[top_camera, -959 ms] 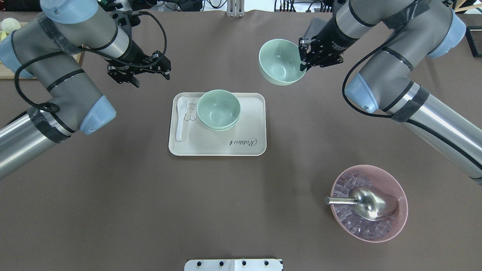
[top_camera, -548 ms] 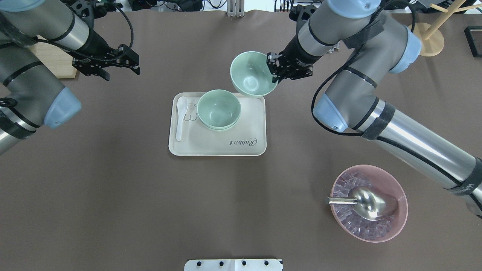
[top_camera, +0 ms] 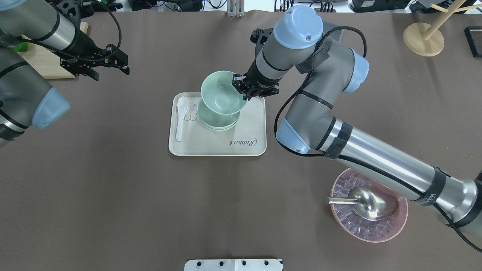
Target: Stack green bowls together
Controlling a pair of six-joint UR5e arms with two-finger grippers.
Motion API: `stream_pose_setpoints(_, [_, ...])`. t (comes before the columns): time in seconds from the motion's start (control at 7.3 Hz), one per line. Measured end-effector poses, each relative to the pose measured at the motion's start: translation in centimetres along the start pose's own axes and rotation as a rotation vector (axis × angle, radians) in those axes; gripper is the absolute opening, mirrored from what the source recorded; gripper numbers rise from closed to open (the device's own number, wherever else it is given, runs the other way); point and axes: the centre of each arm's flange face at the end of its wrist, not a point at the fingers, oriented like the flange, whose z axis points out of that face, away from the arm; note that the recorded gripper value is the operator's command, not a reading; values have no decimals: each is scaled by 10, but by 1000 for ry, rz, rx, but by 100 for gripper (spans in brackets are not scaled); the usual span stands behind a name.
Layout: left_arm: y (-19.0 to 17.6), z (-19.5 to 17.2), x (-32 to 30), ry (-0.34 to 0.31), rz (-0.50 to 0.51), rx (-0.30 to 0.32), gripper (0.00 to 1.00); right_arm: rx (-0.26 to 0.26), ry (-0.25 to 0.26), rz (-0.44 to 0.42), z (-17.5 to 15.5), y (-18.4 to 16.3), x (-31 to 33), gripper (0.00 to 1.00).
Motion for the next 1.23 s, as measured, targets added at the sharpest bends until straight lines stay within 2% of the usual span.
stream_pose_setpoints(0.55, [1, 3, -5, -6, -4, -3, 98, -14, 36, -9, 31, 10, -12, 0])
stream_pose_setpoints(1.23, [1, 4, -6, -7, -5, -6, 98, -12, 59, -15, 48, 23, -10, 0])
